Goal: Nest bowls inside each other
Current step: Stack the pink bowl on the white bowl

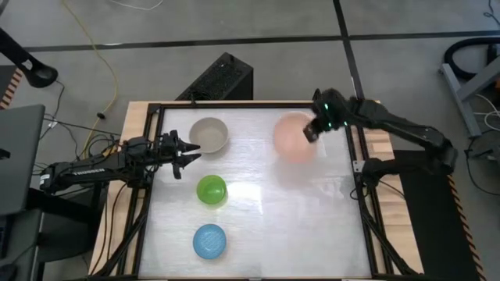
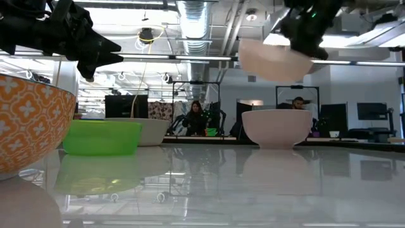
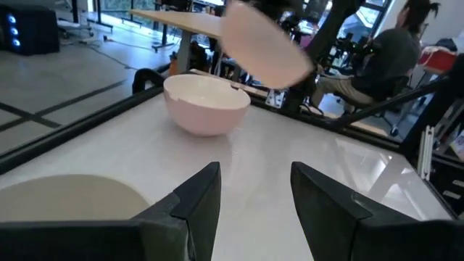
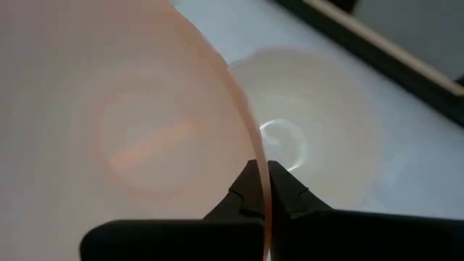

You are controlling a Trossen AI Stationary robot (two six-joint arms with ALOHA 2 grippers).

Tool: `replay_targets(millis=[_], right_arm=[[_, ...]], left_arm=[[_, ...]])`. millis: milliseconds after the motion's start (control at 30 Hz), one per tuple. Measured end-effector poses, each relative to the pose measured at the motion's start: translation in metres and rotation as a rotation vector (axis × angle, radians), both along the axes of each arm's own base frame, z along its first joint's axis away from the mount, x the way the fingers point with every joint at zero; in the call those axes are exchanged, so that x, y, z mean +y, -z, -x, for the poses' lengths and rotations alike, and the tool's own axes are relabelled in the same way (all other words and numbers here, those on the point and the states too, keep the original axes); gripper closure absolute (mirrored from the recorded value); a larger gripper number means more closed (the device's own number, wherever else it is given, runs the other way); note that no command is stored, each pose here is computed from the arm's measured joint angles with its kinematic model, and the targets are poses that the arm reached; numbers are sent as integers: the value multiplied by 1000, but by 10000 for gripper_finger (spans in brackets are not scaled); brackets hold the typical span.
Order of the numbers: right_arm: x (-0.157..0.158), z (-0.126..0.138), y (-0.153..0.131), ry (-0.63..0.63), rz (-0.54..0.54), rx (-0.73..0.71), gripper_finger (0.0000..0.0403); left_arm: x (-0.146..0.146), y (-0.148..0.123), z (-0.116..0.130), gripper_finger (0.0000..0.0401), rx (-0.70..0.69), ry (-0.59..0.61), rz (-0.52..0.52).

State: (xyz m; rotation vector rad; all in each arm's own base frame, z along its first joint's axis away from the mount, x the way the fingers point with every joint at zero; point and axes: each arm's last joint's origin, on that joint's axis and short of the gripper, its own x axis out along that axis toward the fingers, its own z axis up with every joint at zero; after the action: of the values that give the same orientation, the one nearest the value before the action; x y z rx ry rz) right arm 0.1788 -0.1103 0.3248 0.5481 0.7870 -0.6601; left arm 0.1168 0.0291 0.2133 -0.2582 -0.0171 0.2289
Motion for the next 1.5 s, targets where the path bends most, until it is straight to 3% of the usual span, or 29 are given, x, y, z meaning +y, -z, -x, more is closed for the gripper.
replay_targets(millis=[333, 500, 1033, 1500], right_arm=[[-72, 0, 29, 87, -138, 102, 397], [-89, 5, 39, 145, -159, 122, 397], [-102, 2, 90, 180, -208, 249, 393], [-92, -7, 93, 118, -195, 283, 319]], left_arm=[[0, 3, 0, 244, 25, 0, 8], [0, 6, 0, 244, 60, 0, 24], [0, 9, 0, 244, 78, -2, 59], [0, 9, 0, 244, 78, -2, 57]])
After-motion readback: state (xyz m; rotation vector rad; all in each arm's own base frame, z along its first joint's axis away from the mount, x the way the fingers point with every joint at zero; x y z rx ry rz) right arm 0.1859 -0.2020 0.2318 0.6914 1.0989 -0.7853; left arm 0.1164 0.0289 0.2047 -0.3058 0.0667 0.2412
